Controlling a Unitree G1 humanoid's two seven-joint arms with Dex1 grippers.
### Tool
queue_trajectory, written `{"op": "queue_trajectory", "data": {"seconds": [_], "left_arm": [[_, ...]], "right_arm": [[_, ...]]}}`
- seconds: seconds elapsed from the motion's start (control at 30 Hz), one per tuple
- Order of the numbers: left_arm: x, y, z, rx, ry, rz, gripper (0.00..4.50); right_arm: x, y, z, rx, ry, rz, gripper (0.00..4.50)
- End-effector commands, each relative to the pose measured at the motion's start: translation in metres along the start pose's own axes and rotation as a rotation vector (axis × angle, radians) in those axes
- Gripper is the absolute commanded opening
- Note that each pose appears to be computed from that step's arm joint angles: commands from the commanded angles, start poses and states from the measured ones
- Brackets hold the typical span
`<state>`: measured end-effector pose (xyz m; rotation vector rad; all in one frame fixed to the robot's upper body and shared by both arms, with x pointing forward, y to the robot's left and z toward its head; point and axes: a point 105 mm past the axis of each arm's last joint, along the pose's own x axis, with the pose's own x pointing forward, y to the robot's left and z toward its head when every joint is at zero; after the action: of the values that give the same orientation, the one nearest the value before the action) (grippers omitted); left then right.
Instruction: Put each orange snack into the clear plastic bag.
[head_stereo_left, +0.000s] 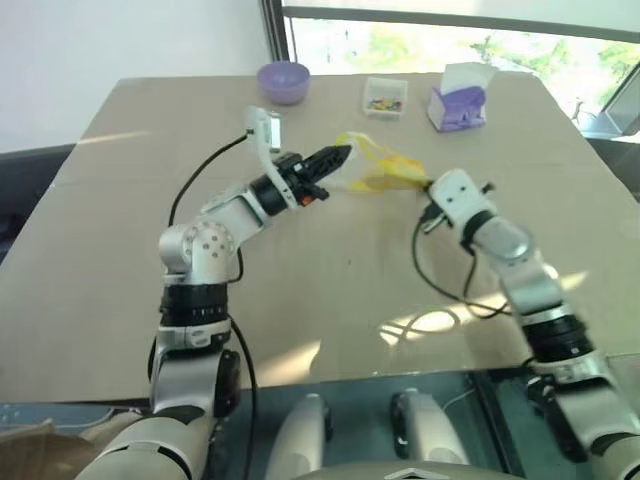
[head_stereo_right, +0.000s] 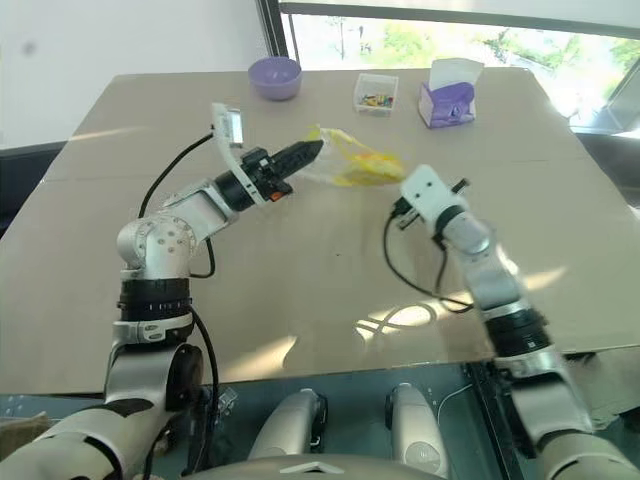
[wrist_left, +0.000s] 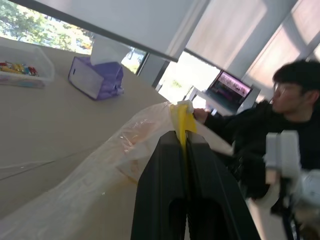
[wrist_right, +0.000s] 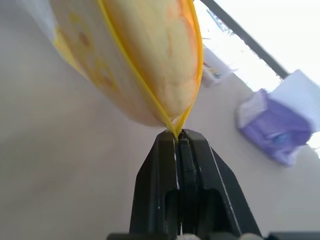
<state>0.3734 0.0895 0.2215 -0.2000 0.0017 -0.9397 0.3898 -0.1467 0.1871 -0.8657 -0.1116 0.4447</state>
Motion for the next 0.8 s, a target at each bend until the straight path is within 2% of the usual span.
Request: {"op": "queue_trajectory", "data": {"seconds": [0.03,0.17,0.33,0.4,0.47,0.57,0.67,0.73,0.8], "left_arm": [[0.003,-0.005,-0.005,0.167,0.081,-0.048,0.0],[0.008,-0.012,0.005,0.156,0.057,-0.093,0.0],[0.008,-0.005,0.027,0.173,0.003,-0.091,0.0],[0.011,-0.005,0.025,0.211,0.031,-0.095,0.0],[0.01,-0.027,0.021,0.281,0.046,-0.222,0.0],[0.024,0.004,0.043,0.345,-0.04,-0.044,0.0],[0.028,0.009,0.057,0.433,-0.108,-0.012,0.0],[0.026,0.006,0.055,0.542,-0.12,-0.036,0.0],[0.02,0.004,0.04,0.644,-0.098,-0.071,0.0]], "right_arm": [[-0.015,-0.028,0.021,-0.189,-0.034,0.049,0.07],[-0.025,-0.039,0.029,-0.294,-0.023,0.118,0.07],[-0.027,-0.06,0.048,-0.332,-0.046,0.103,0.07],[-0.026,-0.057,0.046,-0.323,-0.041,0.139,0.07],[-0.025,-0.052,0.052,-0.288,-0.077,0.172,0.07],[-0.018,-0.088,0.052,-0.308,-0.063,-0.009,0.07],[-0.02,-0.114,0.05,-0.31,-0.054,-0.155,0.07],[-0.023,-0.114,0.048,-0.304,-0.062,-0.173,0.07],[-0.027,-0.096,0.041,-0.283,-0.069,-0.137,0.07]]}}
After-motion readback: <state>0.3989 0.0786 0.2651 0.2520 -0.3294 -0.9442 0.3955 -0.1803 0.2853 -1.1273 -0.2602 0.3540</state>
